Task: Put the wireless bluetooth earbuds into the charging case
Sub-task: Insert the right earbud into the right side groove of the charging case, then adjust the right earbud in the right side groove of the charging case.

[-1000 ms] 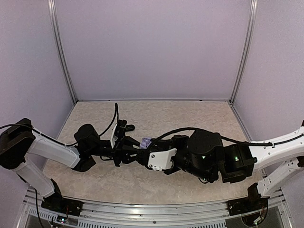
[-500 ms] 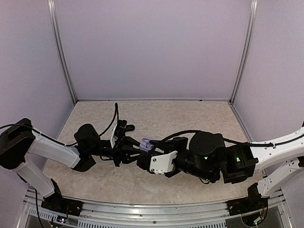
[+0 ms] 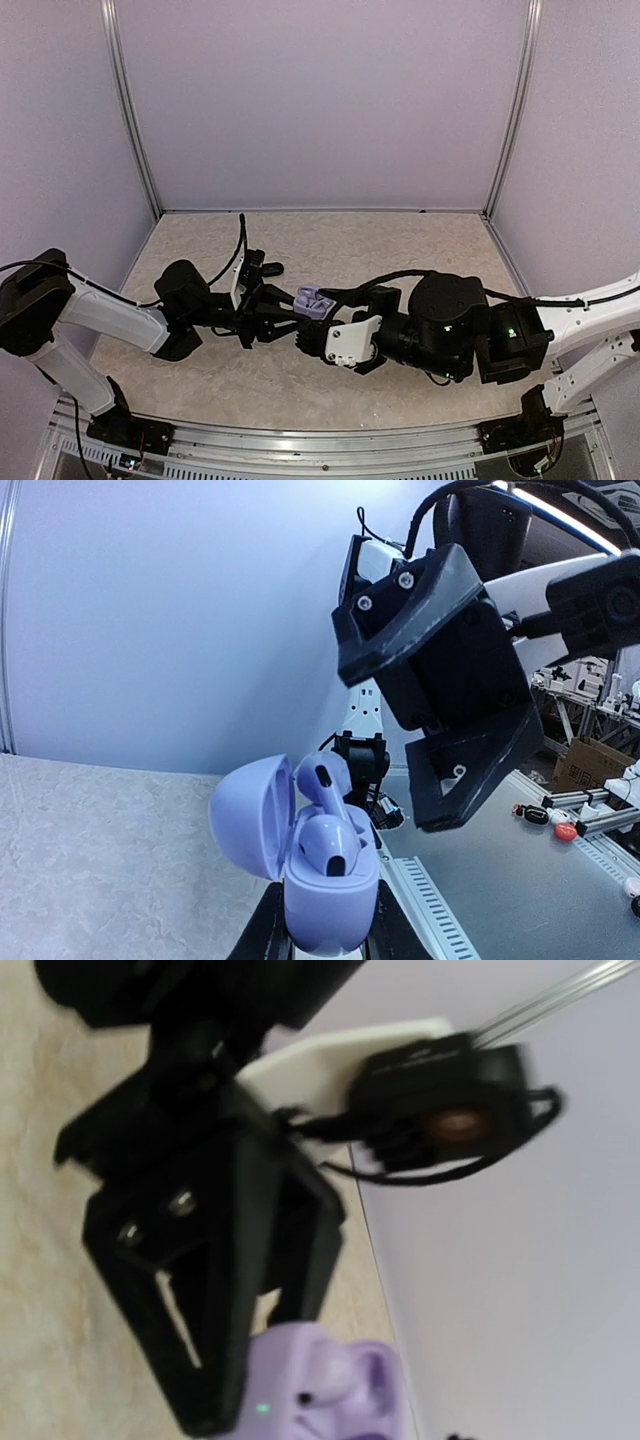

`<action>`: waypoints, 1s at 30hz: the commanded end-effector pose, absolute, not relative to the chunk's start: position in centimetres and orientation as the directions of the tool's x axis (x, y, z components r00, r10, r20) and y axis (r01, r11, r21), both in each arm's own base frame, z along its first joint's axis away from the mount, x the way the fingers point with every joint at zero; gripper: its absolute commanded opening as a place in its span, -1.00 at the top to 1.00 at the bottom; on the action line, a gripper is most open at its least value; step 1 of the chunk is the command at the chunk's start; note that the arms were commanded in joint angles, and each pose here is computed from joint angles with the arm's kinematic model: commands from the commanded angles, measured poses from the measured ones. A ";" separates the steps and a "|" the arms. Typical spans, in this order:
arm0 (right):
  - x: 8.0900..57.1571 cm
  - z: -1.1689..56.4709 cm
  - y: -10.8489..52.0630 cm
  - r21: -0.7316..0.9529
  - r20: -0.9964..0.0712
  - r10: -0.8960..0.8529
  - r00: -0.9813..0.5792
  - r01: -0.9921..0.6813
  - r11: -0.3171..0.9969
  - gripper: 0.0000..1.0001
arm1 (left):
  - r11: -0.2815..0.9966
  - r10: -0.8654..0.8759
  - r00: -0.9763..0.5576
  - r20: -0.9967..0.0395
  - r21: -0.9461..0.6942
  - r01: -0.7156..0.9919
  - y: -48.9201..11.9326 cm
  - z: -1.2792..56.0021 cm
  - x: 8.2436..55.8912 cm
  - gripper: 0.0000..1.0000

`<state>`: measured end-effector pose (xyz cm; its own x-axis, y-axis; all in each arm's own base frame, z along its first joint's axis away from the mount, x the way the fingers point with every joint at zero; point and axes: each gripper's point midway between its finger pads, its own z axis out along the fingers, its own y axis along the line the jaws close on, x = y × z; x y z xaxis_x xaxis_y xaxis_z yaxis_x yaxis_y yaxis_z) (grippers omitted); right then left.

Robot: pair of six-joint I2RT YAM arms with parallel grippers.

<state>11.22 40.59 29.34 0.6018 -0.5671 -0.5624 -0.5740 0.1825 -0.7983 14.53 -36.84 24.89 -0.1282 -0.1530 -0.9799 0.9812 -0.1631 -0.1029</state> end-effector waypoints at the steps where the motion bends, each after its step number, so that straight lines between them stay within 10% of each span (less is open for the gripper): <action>1: 10.0 34.1 40.0 -0.712 -0.694 -0.426 0.580 -0.640 0.288 -0.12 | -0.154 -0.201 -0.103 -0.974 -0.072 0.985 -36.7 26.1 15.1 1.00; 15: 14.3 36.1 34.5 -0.215 -0.975 -0.145 0.167 -0.873 0.438 0.37 | -0.138 -0.226 -0.063 -0.972 -0.032 0.990 -36.0 26.5 15.0 1.00; 30: 14.9 30.3 37.2 -0.042 -0.968 -0.249 -0.031 -0.958 0.283 0.63 | -0.134 -0.230 -0.064 -0.971 -0.034 0.990 -35.7 26.3 15.0 1.00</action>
